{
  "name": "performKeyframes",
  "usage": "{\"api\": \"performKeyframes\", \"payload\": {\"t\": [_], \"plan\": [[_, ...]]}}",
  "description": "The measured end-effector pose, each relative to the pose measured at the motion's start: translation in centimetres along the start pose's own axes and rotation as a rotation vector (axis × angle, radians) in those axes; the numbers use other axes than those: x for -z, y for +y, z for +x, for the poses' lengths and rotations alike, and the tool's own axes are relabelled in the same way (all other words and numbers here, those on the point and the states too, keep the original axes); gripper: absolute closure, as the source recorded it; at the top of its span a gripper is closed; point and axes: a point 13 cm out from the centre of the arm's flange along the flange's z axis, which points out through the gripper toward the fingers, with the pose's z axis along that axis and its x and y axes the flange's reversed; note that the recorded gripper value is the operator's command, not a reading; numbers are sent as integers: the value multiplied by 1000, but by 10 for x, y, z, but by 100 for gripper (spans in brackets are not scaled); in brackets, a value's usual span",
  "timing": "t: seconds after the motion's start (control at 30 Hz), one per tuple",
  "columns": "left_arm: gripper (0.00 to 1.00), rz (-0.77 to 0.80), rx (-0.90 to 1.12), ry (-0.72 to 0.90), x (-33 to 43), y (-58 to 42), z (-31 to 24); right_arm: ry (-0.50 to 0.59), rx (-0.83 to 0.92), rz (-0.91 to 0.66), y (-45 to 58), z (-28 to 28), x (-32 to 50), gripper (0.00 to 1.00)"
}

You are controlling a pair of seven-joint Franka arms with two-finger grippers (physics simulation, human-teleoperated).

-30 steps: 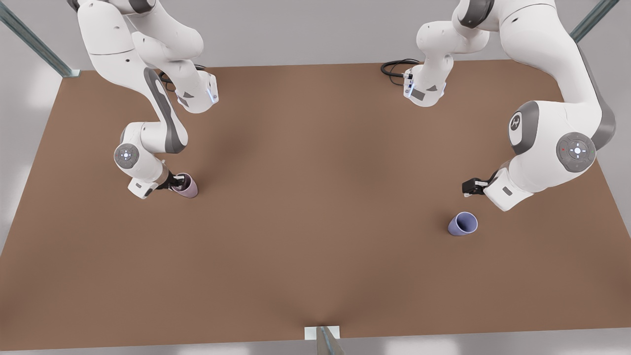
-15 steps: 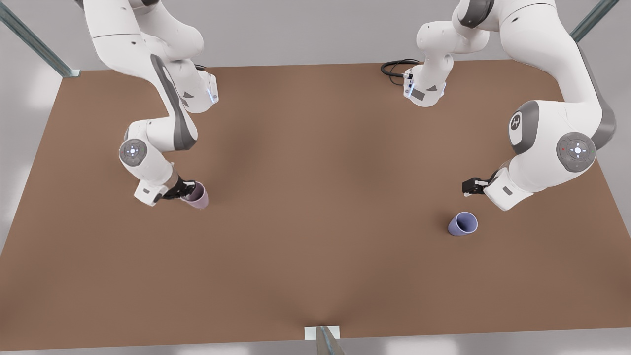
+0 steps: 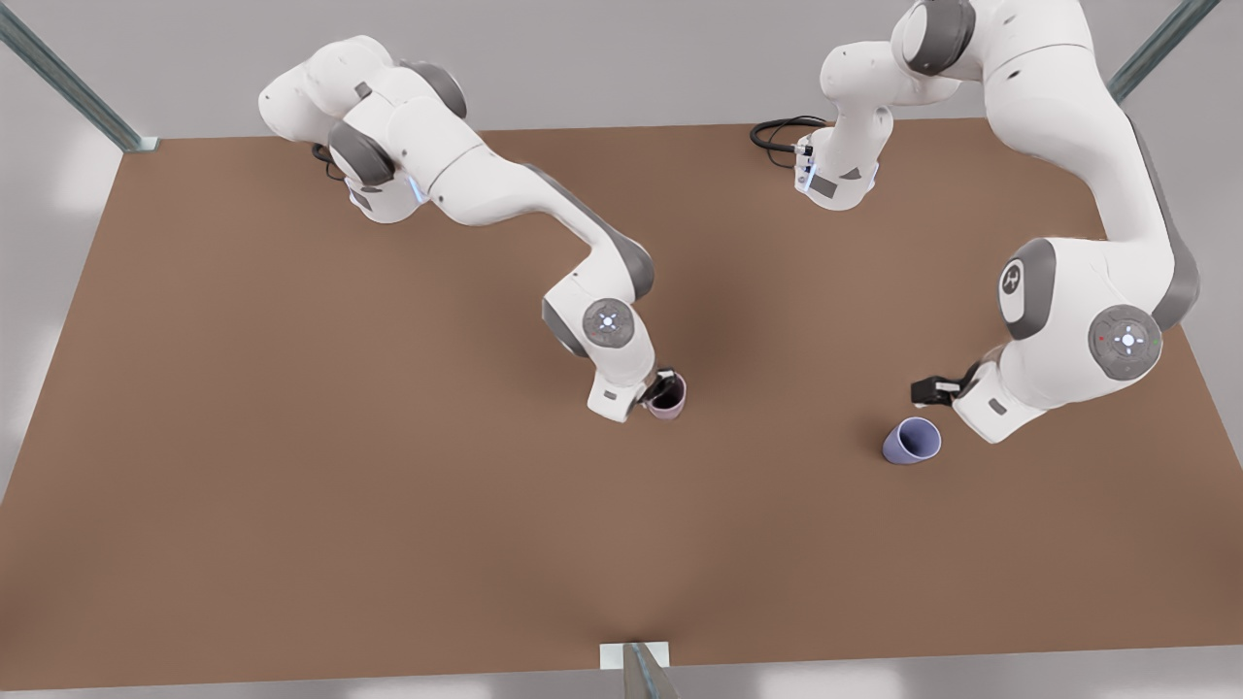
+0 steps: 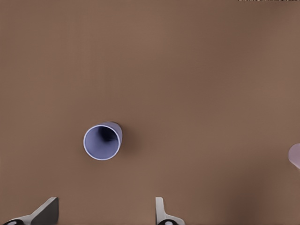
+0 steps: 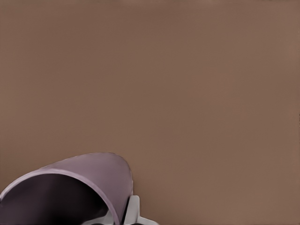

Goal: Stack the cups, with the pink cup at the bottom and the purple cup at the top

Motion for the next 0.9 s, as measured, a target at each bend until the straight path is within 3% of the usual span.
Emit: {"api": "performKeyframes", "payload": {"t": [0.43, 0.53, 0.8, 0.9], "plan": [[0, 78, 143, 7, -141, 91, -28, -13, -351, 41, -14, -14, -38, 79], [0, 84, 141, 3, -173, 99, -24, -8, -402, 47, -14, -11, -45, 60], [0, 77, 93, -59, -208, 104, -29, -10, -510, 50, -16, -10, -46, 60], [0, 75, 76, -56, -221, 105, -26, -18, -539, 45, -15, -12, -33, 51]]}}
